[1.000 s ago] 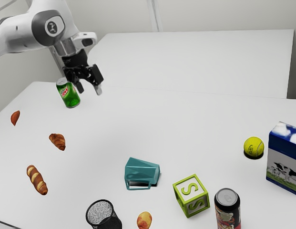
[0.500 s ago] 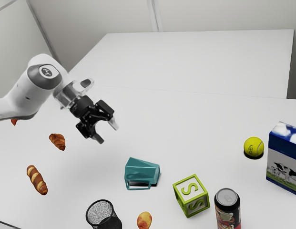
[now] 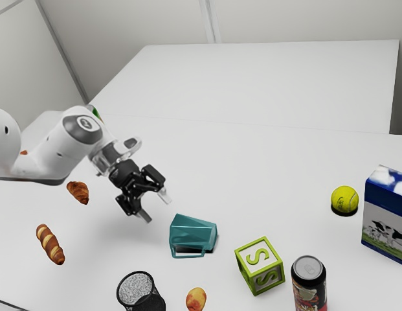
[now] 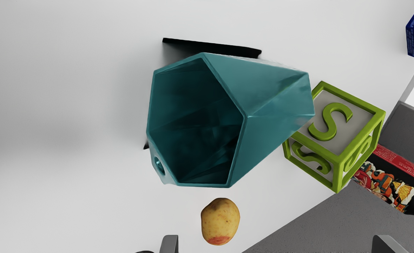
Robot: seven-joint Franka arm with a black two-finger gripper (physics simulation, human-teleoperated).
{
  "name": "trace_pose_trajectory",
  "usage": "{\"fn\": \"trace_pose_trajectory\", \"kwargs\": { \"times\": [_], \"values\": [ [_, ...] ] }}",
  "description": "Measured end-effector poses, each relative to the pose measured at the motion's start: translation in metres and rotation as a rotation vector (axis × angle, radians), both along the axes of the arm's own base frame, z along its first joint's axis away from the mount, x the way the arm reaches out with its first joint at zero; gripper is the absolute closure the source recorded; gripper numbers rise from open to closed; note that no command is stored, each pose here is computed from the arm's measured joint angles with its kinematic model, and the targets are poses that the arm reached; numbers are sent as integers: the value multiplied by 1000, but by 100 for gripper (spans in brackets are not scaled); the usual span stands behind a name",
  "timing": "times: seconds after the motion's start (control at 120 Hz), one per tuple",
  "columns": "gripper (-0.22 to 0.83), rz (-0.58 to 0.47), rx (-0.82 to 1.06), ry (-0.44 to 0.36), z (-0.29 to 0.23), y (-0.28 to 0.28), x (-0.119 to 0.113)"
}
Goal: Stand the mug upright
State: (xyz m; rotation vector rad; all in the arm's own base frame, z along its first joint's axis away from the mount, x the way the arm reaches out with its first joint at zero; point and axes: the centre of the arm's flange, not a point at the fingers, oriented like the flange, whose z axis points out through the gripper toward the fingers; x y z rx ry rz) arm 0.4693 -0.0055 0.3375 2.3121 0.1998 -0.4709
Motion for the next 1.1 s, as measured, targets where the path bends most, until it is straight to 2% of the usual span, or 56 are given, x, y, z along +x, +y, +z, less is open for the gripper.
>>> {"fn": "trace_pose_trajectory", "kwargs": {
  "times": [0.267, 0.425, 0.767, 0.858, 1.1],
  "values": [
    [0, 5, -56, -31, -36, -9, 5],
    [1, 70, -122, -44, -55, -18, 1],
    [4, 99, -193, -111, -58, -37, 6],
    [14, 97, -206, -130, -51, -42, 5],
    [56, 78, -218, -140, -43, -58, 5]
  ]
}}
